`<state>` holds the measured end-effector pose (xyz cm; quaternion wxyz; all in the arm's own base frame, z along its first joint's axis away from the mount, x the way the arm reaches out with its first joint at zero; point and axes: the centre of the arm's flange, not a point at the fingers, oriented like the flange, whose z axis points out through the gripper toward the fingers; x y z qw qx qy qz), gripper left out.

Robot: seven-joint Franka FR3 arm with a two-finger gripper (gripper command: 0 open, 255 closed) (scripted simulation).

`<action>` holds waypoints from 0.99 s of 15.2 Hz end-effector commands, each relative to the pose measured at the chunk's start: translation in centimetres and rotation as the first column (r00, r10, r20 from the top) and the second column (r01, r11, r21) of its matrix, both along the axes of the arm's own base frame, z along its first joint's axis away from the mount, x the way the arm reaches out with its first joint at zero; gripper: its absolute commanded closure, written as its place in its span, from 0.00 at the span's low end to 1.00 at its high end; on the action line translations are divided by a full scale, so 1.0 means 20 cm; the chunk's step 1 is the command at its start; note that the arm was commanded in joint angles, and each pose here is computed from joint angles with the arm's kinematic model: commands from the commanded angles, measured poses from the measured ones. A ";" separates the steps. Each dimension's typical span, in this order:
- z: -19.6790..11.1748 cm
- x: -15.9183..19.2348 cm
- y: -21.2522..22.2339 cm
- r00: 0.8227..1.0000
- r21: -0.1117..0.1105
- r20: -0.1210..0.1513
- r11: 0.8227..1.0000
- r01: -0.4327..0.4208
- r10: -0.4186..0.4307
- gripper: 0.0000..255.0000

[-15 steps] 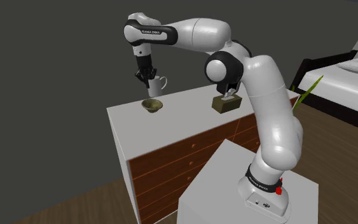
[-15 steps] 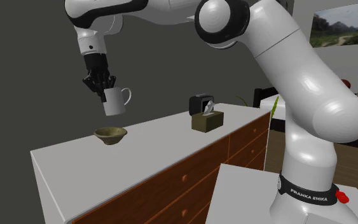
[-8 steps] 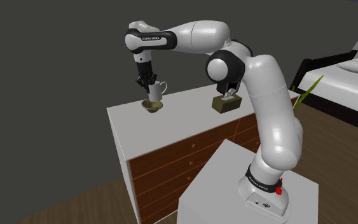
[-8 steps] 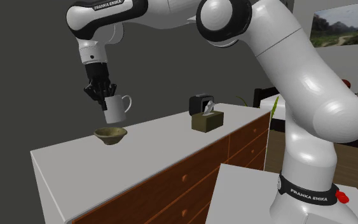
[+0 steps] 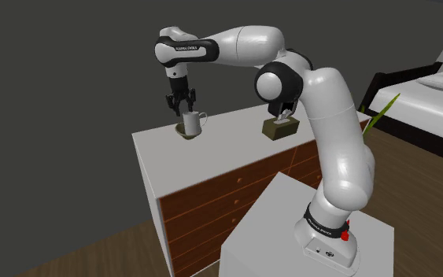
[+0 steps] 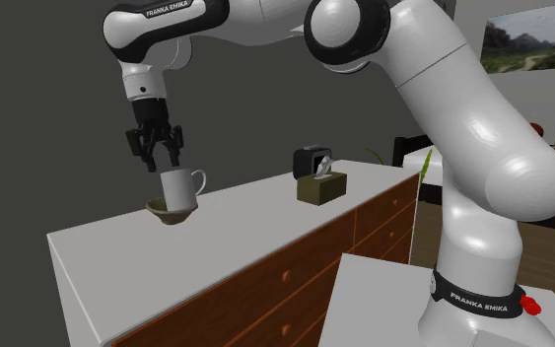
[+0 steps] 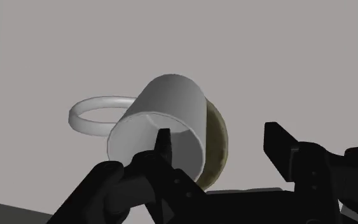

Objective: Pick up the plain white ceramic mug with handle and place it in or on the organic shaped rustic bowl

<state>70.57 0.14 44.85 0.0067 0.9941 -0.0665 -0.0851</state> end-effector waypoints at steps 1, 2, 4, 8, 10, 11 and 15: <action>0.00 0.00 0.00 1.000 0.000 0.000 1.000 0.000 0.000 0.00; 0.00 0.00 0.00 1.000 0.000 0.000 1.000 0.000 0.000 0.00; 0.00 0.00 0.00 1.000 0.000 0.000 1.000 0.000 0.000 0.00; 0.25 0.04 0.00 1.000 0.000 0.000 1.000 0.000 0.000 0.00; 0.25 0.04 0.00 1.000 0.000 0.000 1.000 0.000 0.000 0.00; 0.25 0.04 0.00 1.000 0.000 0.000 1.000 0.000 0.000 0.00; 0.25 0.04 0.00 1.000 0.000 0.000 1.000 0.000 0.000 0.00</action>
